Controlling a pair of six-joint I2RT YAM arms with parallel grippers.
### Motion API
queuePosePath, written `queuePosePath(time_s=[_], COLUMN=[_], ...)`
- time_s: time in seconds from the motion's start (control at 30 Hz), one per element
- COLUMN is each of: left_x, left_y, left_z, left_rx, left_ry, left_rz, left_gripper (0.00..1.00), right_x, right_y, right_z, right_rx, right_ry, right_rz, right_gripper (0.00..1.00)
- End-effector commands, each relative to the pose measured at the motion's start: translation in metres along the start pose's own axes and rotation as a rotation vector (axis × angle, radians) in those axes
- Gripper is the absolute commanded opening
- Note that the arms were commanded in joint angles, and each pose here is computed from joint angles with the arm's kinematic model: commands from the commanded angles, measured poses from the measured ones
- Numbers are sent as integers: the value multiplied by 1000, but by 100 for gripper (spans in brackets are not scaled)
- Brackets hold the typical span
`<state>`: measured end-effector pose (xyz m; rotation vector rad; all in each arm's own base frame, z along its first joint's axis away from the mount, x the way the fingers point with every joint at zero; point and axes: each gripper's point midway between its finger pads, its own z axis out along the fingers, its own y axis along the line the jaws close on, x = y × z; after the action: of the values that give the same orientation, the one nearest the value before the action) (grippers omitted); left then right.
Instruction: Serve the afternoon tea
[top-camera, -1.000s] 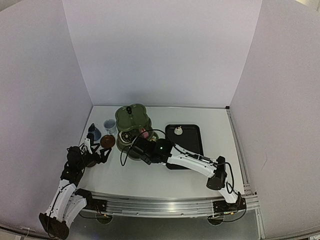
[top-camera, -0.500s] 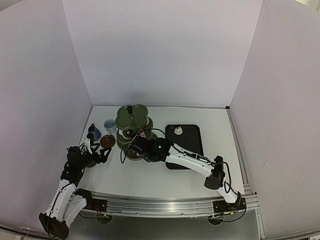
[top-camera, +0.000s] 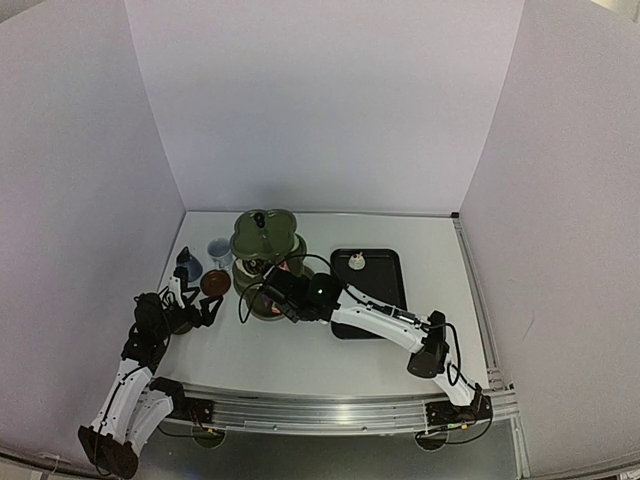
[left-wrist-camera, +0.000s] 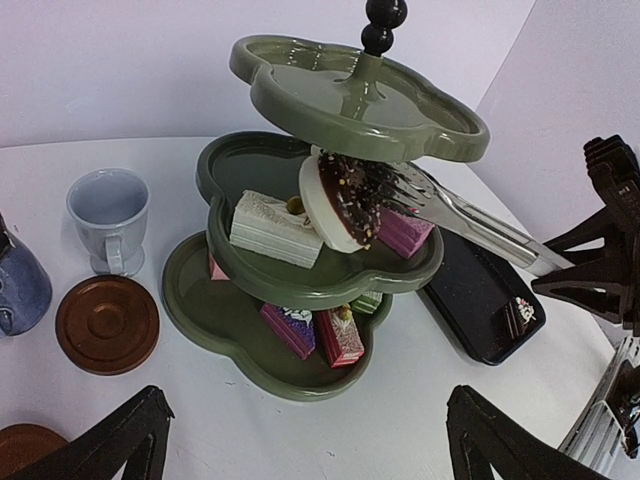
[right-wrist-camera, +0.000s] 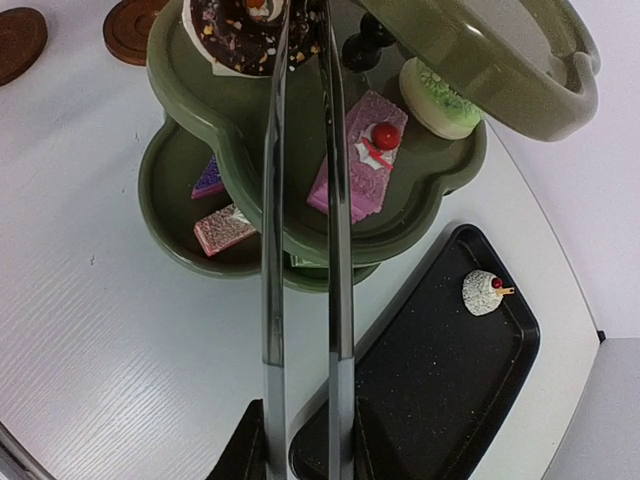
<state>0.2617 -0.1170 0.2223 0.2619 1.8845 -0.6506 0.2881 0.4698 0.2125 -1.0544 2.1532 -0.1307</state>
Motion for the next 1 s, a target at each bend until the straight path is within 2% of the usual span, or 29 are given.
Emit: queuePosePath(time_s=[0.0,0.2,0.43,0.63,0.97], left_x=[-2,0,1,2,2], left_y=[1,2,2,2,1], left_z=[0,0,0,1,1], left_rx=[-6,-5,-6,-3,0], left_ry=[-11,-5,-4,-3,-3], left_rz=[18,16,16,15,10], left_gripper=[97,97,97,97,97], right_x=[-13,-12,5,31,36], right_y=[-8,1,-14,-33,-51], right_z=[-21,-40,-64,-73,-70], right_rx=[-29,-90,-103,-100,-72], right_ry=[-60,-72,-59,-17,0], right_rz=[61,65,121,184,255], right_gripper=[0,0,0,0,0])
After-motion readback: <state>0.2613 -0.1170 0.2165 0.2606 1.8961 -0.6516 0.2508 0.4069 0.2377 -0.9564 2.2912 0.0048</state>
